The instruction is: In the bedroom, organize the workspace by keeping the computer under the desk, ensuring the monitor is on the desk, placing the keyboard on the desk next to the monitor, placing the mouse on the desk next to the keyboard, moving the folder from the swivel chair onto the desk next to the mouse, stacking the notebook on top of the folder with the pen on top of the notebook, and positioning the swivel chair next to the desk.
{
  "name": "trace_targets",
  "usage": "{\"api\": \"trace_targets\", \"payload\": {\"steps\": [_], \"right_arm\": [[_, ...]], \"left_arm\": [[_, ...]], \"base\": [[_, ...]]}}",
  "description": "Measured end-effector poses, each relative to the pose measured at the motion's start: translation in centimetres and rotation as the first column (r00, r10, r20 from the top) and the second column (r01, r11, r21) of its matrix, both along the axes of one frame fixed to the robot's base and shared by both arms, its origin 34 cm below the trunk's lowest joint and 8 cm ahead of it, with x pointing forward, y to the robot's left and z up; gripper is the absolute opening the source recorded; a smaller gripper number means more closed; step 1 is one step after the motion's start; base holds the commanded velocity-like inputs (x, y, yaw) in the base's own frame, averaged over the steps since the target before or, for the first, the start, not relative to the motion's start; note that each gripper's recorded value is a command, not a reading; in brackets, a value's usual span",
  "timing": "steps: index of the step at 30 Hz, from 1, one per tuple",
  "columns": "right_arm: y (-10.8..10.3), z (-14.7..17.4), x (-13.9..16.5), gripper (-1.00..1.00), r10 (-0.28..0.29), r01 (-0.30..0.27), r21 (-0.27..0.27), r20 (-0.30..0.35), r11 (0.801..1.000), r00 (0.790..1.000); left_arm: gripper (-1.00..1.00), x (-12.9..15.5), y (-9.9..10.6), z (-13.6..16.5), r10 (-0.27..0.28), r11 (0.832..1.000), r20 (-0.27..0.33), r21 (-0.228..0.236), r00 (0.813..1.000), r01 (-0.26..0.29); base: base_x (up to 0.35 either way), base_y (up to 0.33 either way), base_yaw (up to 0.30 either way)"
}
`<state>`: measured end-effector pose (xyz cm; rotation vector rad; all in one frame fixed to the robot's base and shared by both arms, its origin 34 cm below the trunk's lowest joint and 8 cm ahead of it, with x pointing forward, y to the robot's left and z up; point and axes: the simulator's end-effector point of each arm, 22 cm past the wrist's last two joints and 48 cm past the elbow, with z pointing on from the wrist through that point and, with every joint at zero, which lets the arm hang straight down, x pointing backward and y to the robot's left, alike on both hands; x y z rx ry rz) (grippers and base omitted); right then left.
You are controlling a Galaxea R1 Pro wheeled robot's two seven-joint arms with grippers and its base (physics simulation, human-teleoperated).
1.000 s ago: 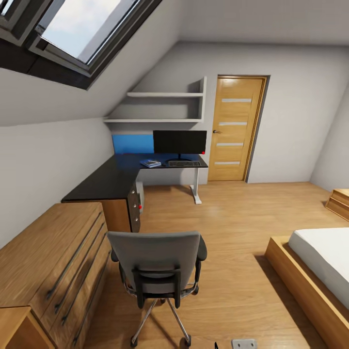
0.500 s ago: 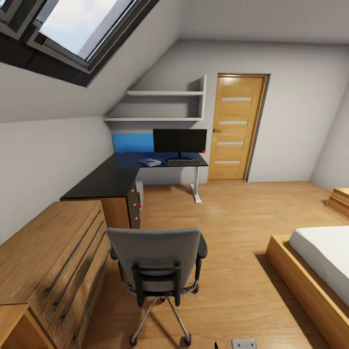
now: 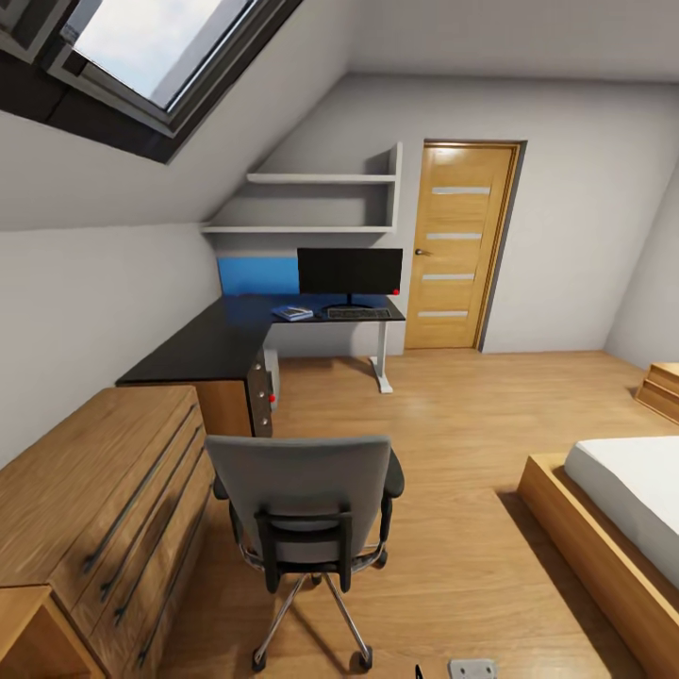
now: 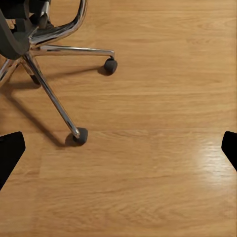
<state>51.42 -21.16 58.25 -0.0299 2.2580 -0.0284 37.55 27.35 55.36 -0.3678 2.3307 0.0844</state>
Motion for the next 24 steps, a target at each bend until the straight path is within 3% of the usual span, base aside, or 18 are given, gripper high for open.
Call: {"api": "trace_targets", "payload": {"steps": [9,16,24], "right_arm": [[2.4,1.2,3.8,1.0,-0.021,0.02,0.015,0.066,1.0,0.998],[4.2,1.2,5.9,1.0,-0.042,0.041,0.009,0.04,0.999,0.998],[3.8,1.6,8.8,1.0,-0.05,0.051,-0.004,0.052,0.999,0.997]], "left_arm": [[1.0,5.0,-1.8,-1.0,-0.021,0.999,-0.044,-0.048,0.999,0.019],[1.0,10.9,-2.7,-0.1,-0.031,0.997,-0.001,-0.066,1.0,0.031],[1.0,17.3,-3.6,1.3,-0.052,0.995,0.016,-0.089,0.999,0.054]], "base": [[0.0,0.0,0.0],[0.0,0.0,0.0],[0.0,0.0,0.0]]}}
